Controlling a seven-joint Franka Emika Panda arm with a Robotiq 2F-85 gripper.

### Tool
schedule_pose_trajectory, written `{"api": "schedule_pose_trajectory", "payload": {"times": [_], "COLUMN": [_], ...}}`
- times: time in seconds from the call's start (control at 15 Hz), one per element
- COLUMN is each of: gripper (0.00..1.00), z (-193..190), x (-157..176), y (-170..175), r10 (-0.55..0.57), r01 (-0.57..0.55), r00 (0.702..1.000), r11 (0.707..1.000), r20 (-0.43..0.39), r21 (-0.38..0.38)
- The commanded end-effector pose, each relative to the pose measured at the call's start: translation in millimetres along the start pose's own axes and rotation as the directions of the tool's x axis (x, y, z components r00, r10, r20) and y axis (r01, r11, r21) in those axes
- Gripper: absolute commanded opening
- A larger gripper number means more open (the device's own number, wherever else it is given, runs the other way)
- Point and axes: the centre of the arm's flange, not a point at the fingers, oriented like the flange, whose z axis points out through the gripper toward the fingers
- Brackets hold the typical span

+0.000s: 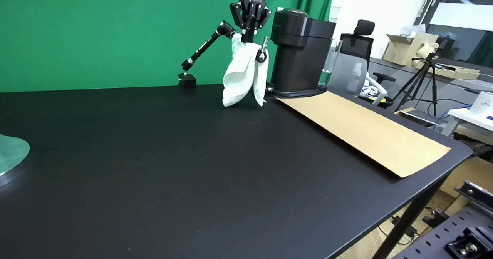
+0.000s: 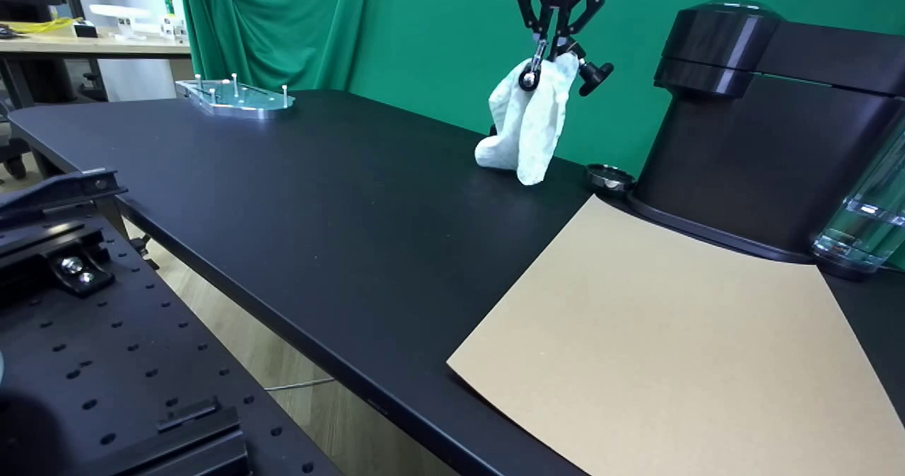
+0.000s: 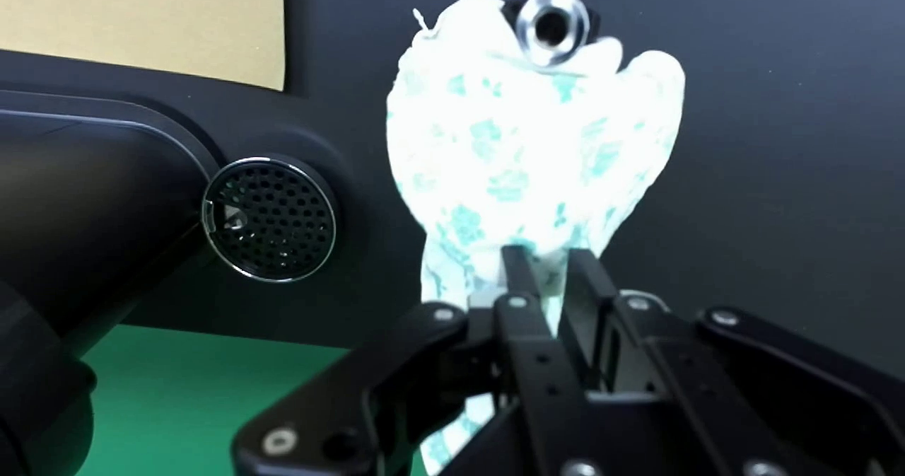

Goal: Put the cloth on the table

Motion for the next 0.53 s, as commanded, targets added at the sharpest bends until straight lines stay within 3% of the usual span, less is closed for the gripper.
{"api": "schedule_pose_trajectory", "payload": {"times": [0.0,0.47], "gripper": [0.00,0.00], "z": [-2.8,-9.7], "x": [3.6,-3.8], "y": [6.3,2.7], "r10": [0.055,0.052], "r01": [-0.055,-0.052], "r00": [0.998,0.999], "r11": [0.998,0.998], "r20": [0.003,-0.001], "r21": [0.011,0.022]}}
